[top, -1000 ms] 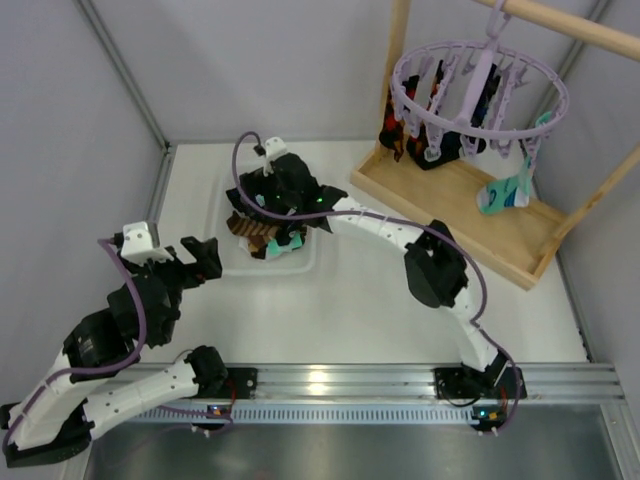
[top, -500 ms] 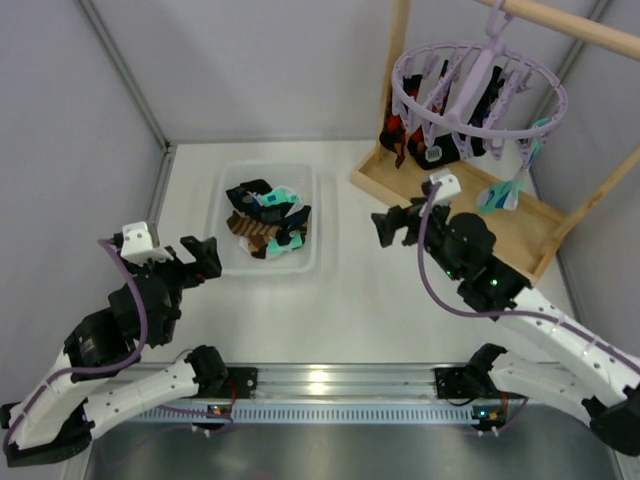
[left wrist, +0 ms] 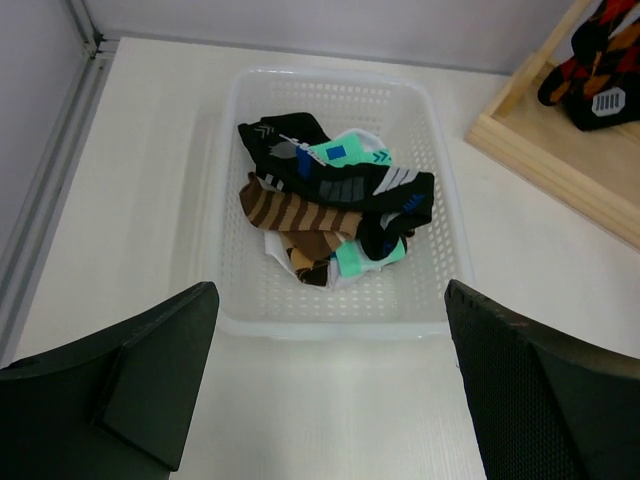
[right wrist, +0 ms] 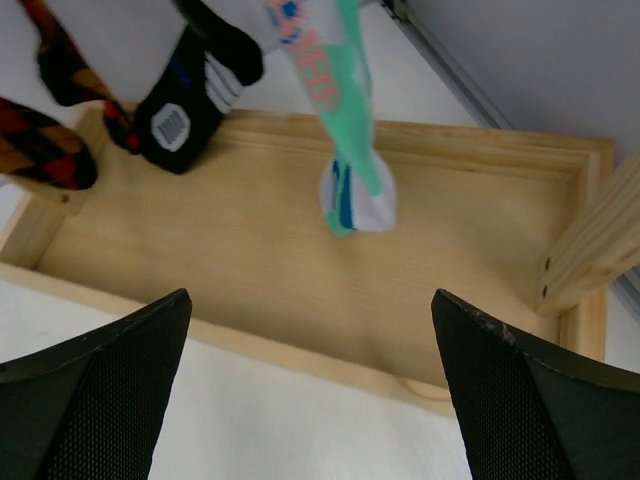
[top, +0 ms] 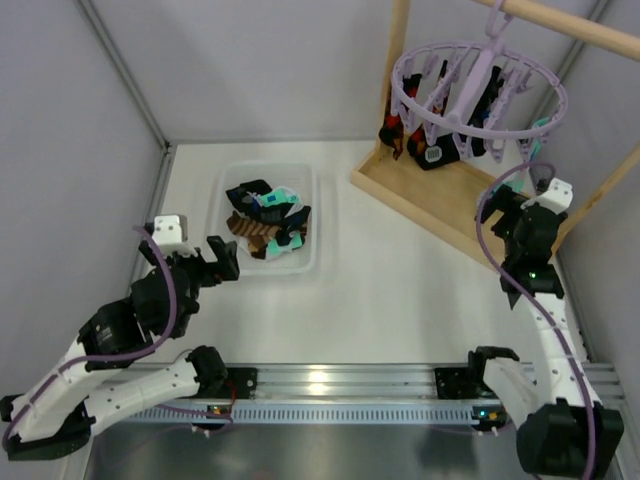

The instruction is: Remove the socks clipped to the hanger

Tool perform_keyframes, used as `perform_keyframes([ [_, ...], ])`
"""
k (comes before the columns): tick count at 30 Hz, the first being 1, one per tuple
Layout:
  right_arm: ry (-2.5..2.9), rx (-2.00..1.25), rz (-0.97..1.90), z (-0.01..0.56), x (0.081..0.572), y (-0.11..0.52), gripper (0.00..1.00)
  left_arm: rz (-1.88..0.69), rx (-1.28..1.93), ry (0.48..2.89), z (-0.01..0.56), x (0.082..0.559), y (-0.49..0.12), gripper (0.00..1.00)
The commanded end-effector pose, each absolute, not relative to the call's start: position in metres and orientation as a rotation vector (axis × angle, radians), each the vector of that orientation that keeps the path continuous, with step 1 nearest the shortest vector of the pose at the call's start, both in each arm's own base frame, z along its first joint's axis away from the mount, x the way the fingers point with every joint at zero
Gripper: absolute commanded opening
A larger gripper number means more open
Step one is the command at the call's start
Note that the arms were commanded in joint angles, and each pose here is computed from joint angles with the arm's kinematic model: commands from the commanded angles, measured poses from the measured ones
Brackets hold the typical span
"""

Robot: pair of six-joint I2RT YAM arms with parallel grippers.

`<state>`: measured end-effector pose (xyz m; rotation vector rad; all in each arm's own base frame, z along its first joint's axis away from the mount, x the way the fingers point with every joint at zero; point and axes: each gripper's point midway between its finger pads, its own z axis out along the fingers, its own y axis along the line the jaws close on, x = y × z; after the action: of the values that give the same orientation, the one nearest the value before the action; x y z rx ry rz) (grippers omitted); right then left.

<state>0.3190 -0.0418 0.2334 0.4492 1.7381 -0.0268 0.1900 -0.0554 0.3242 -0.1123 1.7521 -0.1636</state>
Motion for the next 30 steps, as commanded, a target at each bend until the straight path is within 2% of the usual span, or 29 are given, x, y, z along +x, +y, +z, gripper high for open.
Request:
perform_keyframes([
  [1, 1.629, 0.509, 0.016, 0.243, 0.346, -0.066, 1.0, -0.203, -0.007, 1.785, 0.319, 0.189, -0.073, 0.98],
  [8, 1.563, 0.425, -0.061, 0.235, 0.382, -0.091, 0.98, -0.199, 0.052, 1.835, 0.3, 0.191, -0.087, 0.98],
  [12, 1.543, 0.364, -0.119, 0.236, 0.397, -0.099, 0.84, -0.211, 0.092, 1.863, 0.293, 0.191, -0.096, 0.98],
  [14, 1.537, 0.344, -0.138, 0.229, 0.405, -0.101, 0.84, -0.218, 0.108, 1.872, 0.29, 0.19, -0.099, 0.98],
  [17, 1.569, 0.307, -0.138, 0.218, 0.418, -0.1, 0.78, -0.224, 0.116, 1.876, 0.288, 0.189, -0.1, 0.98],
  [20, 1.546, 0.287, -0.126, 0.216, 0.427, -0.1, 0.58, -0.236, 0.107, 1.862, 0.293, 0.188, -0.098, 0.98],
  [21, 1.546, 0.287, -0.129, 0.216, 0.427, -0.1, 0.46, -0.234, 0.101, 1.859, 0.294, 0.188, -0.096, 0.98],
  [23, 1.522, 0.282, -0.14, 0.222, 0.427, -0.101, 0.33, -0.235, 0.1, 1.859, 0.293, 0.188, -0.096, 0.98],
  [24, 1.525, 0.284, -0.144, 0.22, 0.426, -0.101, 0.18, -0.239, 0.097, 1.856, 0.293, 0.187, -0.096, 0.98],
  [25, 1.518, 0.278, -0.146, 0.223, 0.424, -0.101, 0.11, -0.241, 0.099, 1.858, 0.293, 0.187, -0.096, 0.98],
  [27, 1.495, 0.279, -0.141, 0.23, 0.42, -0.099, 0.0, -0.235, 0.096, 1.857, 0.293, 0.188, -0.096, 0.98],
  [30, 1.458, 0.272, -0.104, 0.245, 0.412, -0.089, 0.0, -0.238, 0.089, 1.856, 0.295, 0.188, -0.096, 0.98],
])
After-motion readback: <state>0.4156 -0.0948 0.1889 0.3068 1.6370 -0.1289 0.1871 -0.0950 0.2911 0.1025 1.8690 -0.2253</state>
